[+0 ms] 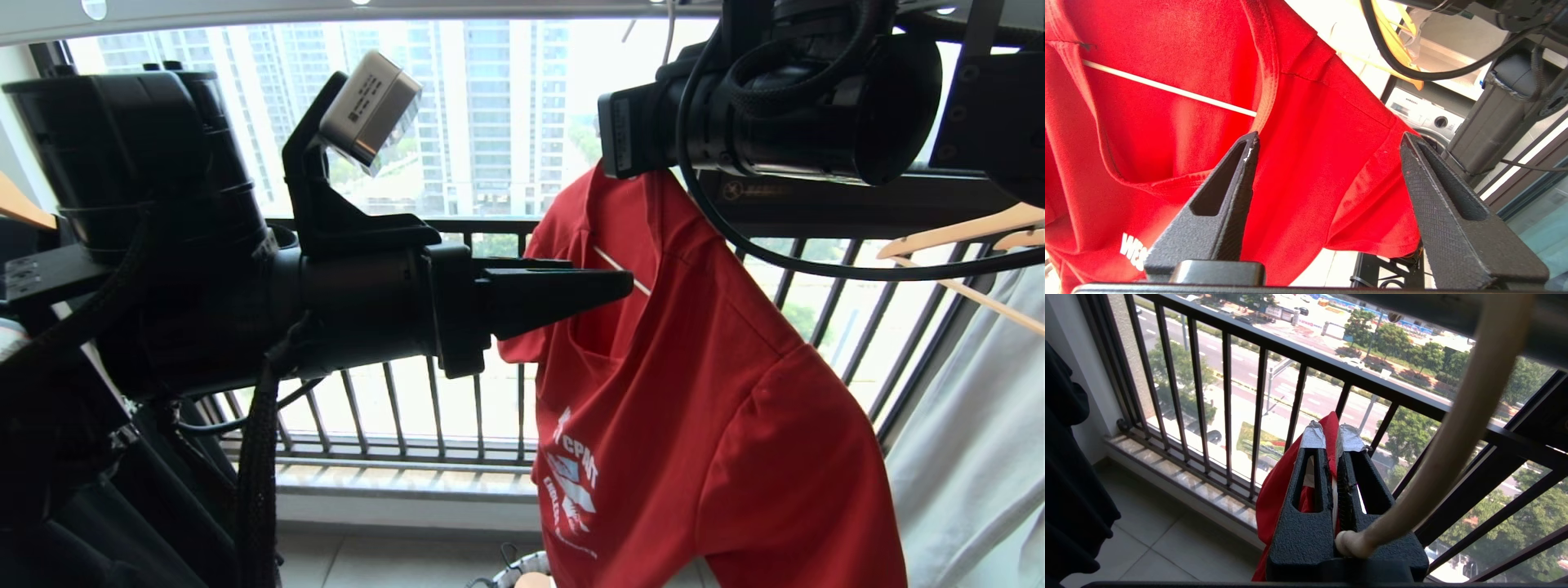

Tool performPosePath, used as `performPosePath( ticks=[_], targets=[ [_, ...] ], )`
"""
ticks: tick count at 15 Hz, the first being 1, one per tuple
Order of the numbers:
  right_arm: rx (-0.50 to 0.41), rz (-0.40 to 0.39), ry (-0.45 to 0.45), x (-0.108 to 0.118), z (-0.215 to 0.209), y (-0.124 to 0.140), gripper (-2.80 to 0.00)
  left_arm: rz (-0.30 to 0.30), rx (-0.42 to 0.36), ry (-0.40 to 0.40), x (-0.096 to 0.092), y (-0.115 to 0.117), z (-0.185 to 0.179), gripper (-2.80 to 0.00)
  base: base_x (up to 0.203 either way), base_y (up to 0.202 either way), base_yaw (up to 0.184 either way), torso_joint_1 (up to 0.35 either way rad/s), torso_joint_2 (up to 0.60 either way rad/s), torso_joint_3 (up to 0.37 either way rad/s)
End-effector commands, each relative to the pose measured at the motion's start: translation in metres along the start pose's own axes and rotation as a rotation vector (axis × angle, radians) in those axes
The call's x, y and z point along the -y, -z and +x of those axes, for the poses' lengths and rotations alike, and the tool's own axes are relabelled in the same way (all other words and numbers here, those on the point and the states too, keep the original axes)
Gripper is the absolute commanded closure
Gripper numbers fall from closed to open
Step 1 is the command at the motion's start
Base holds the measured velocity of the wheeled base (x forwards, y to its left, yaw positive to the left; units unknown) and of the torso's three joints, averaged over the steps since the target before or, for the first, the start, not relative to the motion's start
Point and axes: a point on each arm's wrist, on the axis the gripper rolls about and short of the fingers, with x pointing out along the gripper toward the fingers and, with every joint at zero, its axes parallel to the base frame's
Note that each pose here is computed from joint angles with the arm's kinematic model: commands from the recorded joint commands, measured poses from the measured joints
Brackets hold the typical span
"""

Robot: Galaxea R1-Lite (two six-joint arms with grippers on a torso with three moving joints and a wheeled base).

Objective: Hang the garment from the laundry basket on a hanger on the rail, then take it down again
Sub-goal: Take the clothes off the clothes rack

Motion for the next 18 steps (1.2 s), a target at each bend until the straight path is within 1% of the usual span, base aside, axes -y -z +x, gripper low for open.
performPosePath(
  ticks=[1, 3, 5, 6, 9, 12, 16, 17, 18],
  targets=[
    [0.003, -0.001, 0.002, 0.001, -0.001, -0.001, 0.00, 0.015, 0.030, -0.007, 0.021, -0.013, -0.026, -2.80, 0.000, 0.000, 0.000, 0.000, 0.00, 0.000],
    [0.007, 0.002, 0.001, 0.000, -0.002, -0.002, 0.00, 0.001, 0.036, -0.126, 0.019, -0.012, -0.043, -2.80, 0.000, 0.000, 0.000, 0.000, 0.00, 0.000],
    [0.010, 0.003, 0.003, 0.002, -0.004, -0.003, 0.00, -0.012, 0.030, -0.193, 0.009, -0.006, -0.048, -2.80, 0.000, 0.000, 0.000, 0.000, 0.00, 0.000],
    [0.009, 0.003, 0.003, 0.002, -0.005, -0.003, 0.00, -0.018, 0.021, -0.209, 0.003, -0.004, -0.045, 0.00, 0.000, 0.000, 0.000, 0.000, 0.00, 0.000],
    [0.012, 0.004, 0.003, 0.002, -0.005, -0.004, 0.00, -0.013, 0.061, -0.277, -0.014, -0.017, -0.047, 0.00, 0.000, 0.000, 0.000, 0.000, 0.00, 0.000],
    [-0.002, -0.001, 0.006, 0.002, -0.004, -0.001, 0.00, -0.006, 0.080, -0.284, -0.010, -0.022, -0.054, 0.00, 0.000, 0.000, 0.000, 0.000, 0.00, 0.000],
    [-0.013, -0.003, 0.006, 0.002, -0.005, 0.003, 0.00, 0.024, 0.118, -0.284, -0.001, -0.030, -0.062, 0.00, 0.000, 0.000, 0.000, 0.000, 0.00, 0.000],
    [-0.012, -0.002, 0.008, 0.002, -0.005, 0.003, -1.67, 0.033, 0.130, -0.284, 0.002, -0.033, -0.066, 0.00, 0.000, 0.000, 0.000, 0.000, 0.00, 0.000],
    [-0.010, -0.003, 0.008, 0.003, -0.006, 0.002, -2.80, 0.042, 0.142, -0.282, 0.006, -0.035, -0.070, 0.00, 0.000, 0.000, 0.000, 0.000, 0.00, 0.000]
  ],
)
